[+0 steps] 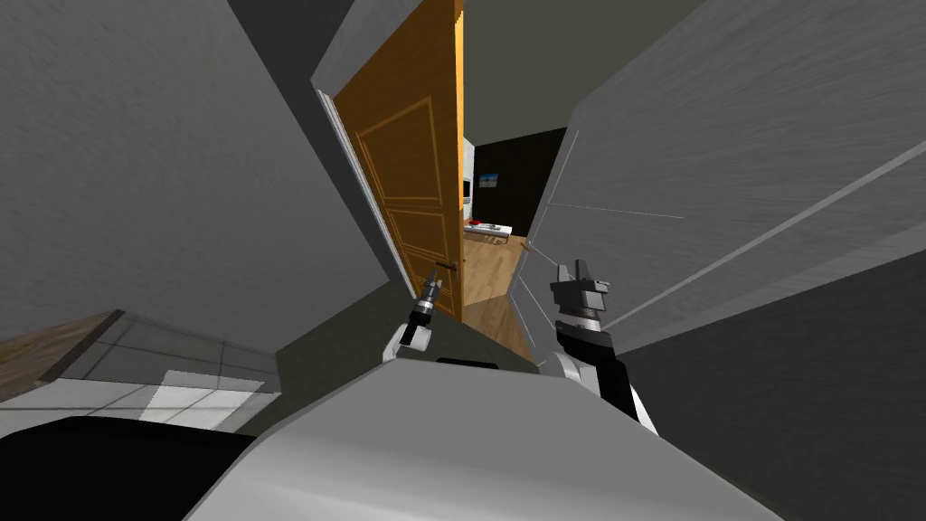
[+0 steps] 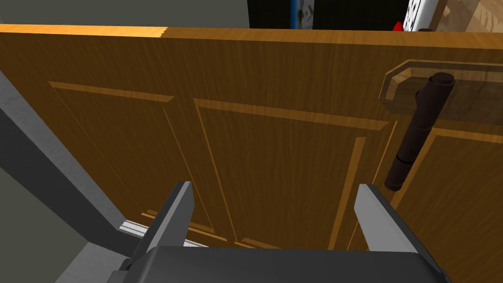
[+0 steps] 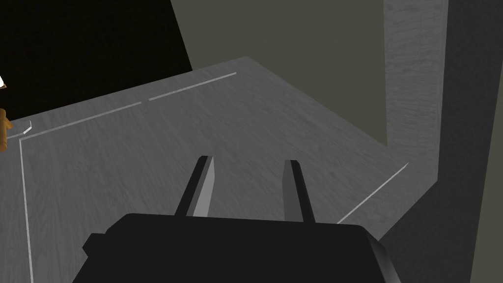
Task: Push the door open
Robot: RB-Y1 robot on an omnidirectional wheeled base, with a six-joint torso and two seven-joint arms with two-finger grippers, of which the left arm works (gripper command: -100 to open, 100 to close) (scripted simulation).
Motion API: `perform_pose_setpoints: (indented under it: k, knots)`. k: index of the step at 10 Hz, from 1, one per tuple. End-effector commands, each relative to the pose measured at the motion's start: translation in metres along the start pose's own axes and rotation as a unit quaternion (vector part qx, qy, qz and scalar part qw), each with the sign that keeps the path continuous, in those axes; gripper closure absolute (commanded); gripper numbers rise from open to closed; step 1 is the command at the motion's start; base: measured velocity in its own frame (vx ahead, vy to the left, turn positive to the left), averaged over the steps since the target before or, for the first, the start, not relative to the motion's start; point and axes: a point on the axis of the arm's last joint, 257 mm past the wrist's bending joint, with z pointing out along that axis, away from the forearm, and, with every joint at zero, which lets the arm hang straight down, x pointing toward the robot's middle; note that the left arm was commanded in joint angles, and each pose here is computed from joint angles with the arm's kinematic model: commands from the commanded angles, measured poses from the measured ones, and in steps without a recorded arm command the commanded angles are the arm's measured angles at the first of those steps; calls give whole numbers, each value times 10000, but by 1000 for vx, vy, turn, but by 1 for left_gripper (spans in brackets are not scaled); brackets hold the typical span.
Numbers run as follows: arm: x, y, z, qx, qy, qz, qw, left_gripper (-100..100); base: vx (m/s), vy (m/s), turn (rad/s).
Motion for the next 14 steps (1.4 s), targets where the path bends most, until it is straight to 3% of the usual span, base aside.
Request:
perform_pose_setpoints:
  k: [1,8,14]
  knots:
    - [39,142,7,-146,53,-15,9999,-100,56,128,-84]
    - [307,771,43,-858,323,-58,9958,-100,47,131,-89]
    - [458,1089,32,-1231,467,-65,9913,-100,29,111,-68]
